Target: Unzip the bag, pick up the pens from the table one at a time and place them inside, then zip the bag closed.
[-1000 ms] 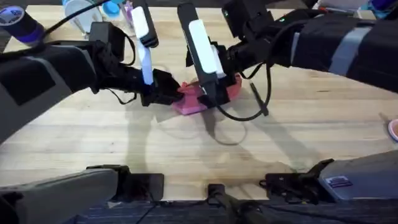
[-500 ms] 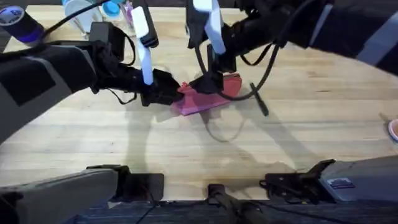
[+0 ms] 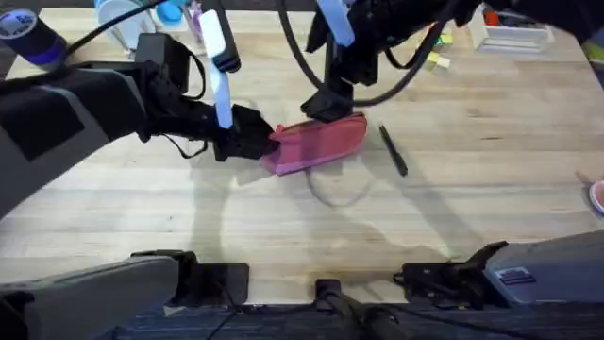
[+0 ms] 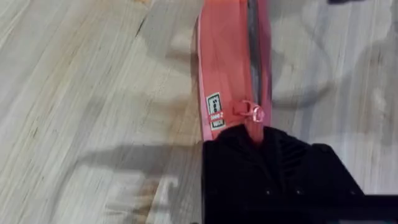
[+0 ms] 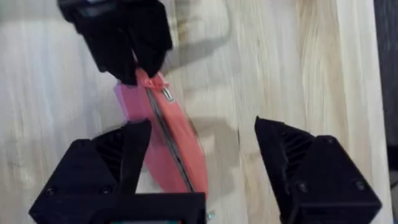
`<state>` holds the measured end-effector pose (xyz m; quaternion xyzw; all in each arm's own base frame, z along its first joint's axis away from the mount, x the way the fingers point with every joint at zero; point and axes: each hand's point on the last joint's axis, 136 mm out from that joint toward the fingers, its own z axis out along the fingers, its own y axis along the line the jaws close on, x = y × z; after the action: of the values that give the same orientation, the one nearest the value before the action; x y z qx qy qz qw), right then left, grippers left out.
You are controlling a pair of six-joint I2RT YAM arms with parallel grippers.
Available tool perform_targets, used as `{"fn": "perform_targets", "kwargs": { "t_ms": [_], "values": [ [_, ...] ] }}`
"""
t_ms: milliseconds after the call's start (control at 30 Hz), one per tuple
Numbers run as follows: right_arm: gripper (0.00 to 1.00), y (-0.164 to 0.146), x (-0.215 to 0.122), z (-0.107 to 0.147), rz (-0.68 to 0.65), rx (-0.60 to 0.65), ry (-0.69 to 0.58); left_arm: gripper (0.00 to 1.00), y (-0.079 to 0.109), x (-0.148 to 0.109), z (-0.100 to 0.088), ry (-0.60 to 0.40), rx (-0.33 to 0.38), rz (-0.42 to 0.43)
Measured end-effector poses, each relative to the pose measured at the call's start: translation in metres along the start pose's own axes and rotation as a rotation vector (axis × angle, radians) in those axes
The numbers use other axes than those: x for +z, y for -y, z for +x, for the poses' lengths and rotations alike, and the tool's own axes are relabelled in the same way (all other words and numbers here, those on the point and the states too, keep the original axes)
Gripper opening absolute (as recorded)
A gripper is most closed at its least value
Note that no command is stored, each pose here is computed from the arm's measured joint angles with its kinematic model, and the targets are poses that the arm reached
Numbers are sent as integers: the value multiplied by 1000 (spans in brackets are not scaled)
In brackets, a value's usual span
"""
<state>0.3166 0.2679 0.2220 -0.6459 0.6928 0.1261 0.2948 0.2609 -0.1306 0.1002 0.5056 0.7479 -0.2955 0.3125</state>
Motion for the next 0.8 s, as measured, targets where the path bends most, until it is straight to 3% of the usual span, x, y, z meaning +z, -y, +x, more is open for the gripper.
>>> {"fn": "perform_targets", "kwargs": {
  "t_ms": [367, 433, 533, 567, 633, 800],
  "values": [
    [995, 7, 0, 15, 13, 48, -53, 65, 0, 0, 0, 0, 1, 0],
    [996, 5, 0, 16, 8, 53, -58, 311, 0, 0, 0, 1, 4, -1],
    [996, 4, 0, 17, 5, 55, -60, 780, 0, 0, 0, 1, 4, -1],
    [996, 4, 0, 17, 5, 55, -61, 857, 0, 0, 0, 1, 4, 0],
    [996, 4, 0, 17, 5, 55, -61, 947, 0, 0, 0, 1, 1, 0],
    [996, 2, 0, 18, -4, 59, -68, 992, -2, 0, -1, 5, 11, -8]
  ]
}}
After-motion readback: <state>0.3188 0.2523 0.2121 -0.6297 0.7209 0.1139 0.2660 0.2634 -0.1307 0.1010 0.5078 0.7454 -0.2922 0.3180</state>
